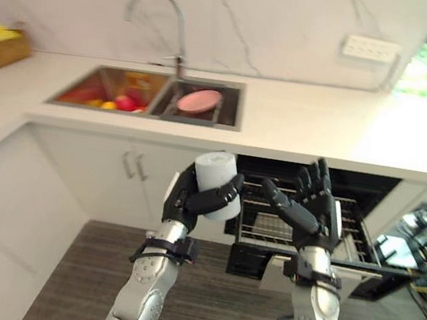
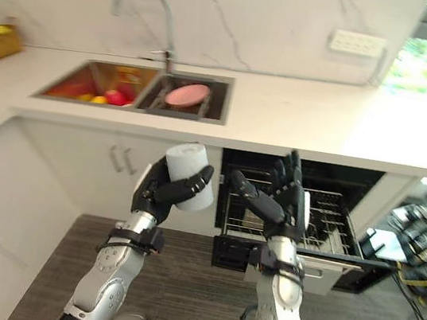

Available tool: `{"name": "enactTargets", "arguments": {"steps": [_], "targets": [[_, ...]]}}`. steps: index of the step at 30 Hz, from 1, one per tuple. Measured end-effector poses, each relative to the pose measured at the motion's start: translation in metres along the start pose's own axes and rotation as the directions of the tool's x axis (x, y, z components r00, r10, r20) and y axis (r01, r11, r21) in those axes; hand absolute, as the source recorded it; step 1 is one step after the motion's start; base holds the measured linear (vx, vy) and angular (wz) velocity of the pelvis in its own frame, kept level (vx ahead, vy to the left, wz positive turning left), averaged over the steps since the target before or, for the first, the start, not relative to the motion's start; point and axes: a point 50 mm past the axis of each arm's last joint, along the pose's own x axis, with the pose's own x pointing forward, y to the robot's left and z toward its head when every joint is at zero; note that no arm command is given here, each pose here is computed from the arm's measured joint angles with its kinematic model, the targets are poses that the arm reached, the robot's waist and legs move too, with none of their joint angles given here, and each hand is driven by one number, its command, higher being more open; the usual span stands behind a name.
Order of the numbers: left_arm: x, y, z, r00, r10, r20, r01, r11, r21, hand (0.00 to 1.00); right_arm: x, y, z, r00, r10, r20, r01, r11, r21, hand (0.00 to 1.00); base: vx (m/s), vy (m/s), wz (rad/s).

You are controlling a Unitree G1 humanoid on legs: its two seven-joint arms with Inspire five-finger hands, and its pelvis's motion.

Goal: Walk over to the sink, pick up the cup, carry it to the dishwasher, place the cup inside the dishwasher, then close the dishwasher door

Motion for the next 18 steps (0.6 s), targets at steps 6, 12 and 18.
{"name": "enactTargets", "arguments": {"steps": [6,12,18], "targets": [[0.023,0.008,0.007,0.998,0.053,0.031,-0.055,0.996,0.063,0.00,0.002,0.003,-0.027,0.993,-0.017,-0.116,0.023,0.998,0.052,1.00,0.56,0.360,-0.66],[0.027,0.020,0.010,0.987,0.150,0.056,-0.154,0.984,0.084,0.00,0.010,0.032,-0.038,0.985,0.075,-0.158,-0.058,0.992,0.112,1.00,0.20,0.148,-0.78],[0.014,0.051,0.008,0.971,0.231,0.059,-0.236,0.965,0.114,0.00,0.015,0.050,-0.029,0.972,0.189,-0.137,-0.175,0.978,0.113,1.00,0.10,-0.013,-0.97]]}}
